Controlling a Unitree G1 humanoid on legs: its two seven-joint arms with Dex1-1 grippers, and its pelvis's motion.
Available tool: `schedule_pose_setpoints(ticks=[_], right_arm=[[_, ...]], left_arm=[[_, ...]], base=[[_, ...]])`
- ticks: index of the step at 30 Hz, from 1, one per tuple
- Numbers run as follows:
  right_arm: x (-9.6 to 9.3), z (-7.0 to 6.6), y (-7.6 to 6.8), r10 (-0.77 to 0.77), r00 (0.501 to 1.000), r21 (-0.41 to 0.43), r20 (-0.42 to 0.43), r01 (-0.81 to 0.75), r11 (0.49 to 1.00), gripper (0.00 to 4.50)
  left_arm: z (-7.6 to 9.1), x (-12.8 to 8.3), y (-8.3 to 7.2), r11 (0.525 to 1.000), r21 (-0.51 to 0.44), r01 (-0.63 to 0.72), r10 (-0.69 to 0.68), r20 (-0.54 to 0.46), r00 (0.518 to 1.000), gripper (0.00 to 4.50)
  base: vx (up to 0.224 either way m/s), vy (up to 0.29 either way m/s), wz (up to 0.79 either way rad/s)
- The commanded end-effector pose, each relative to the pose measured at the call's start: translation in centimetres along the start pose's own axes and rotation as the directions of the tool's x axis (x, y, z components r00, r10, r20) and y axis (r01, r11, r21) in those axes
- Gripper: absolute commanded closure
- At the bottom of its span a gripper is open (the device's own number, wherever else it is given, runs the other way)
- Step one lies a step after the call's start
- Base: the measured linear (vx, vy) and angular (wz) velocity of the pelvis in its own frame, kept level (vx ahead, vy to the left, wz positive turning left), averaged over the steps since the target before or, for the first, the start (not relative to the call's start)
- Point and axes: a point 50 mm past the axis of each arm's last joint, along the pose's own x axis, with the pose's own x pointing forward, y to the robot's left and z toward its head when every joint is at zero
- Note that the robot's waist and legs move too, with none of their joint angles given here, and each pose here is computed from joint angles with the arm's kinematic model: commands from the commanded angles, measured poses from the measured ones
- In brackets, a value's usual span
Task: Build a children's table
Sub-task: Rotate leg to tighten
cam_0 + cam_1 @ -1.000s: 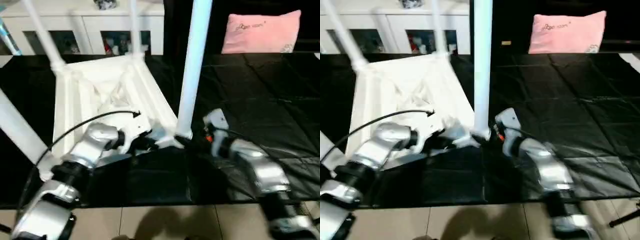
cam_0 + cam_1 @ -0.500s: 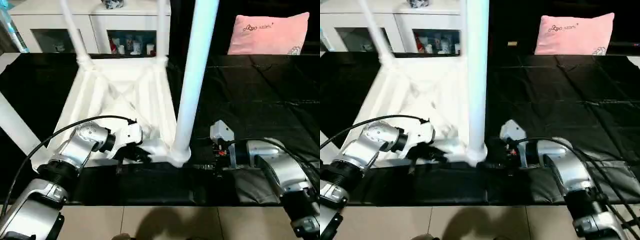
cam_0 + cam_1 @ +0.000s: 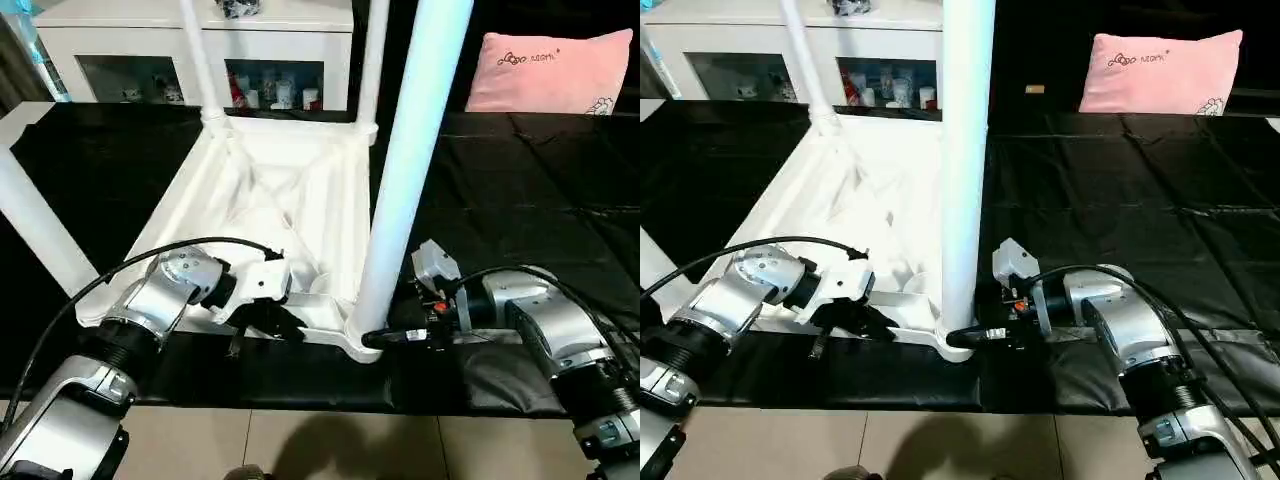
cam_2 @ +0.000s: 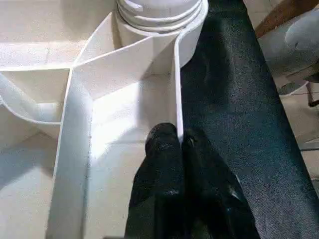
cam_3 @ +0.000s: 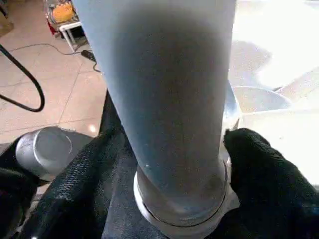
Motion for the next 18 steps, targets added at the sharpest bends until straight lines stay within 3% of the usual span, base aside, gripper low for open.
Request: schedule_pose_setpoints(ticks=[1,9,14,16,18], right_arm=[[0.1,0.4,-0.1,0.027,1.0,-0.001,0.002,-0.027,1.0,1.31],[0.5,0.0,0.2,0.058,0.998,0.015,0.001,-0.058,0.998,2.07],[0.9,-0.4,0.7,0.055,0.998,0.041,0.015,-0.056,0.998,2.24],[1.3,-0.5,0.5,-0.01,0.999,0.061,0.034,0.008,0.998,2.39],[2.7,-0.6,-0.3,-0.171,0.984,0.084,0.056,0.166,0.983,2.39]], left_arm=[[0.4,1.0,-0.5,0.994,0.043,0.105,-0.103,-0.051,0.993,4.5],[0.1,1.0,-0.4,0.995,0.03,0.092,-0.09,-0.052,0.995,4.5],[-0.2,1.0,0.0,1.0,0.005,0.023,-0.023,-0.054,0.998,4.5],[-0.1,1.0,0.4,0.999,-0.041,-0.028,0.027,-0.03,0.999,4.5],[0.4,1.1,1.3,0.987,-0.106,-0.124,0.127,0.026,0.992,4.5]], base=[[0.0,0.0,0.0],[0.0,0.0,0.0],[0.0,0.0,0.0],[0.0,0.0,0.0],[0.0,0.0,0.0]])
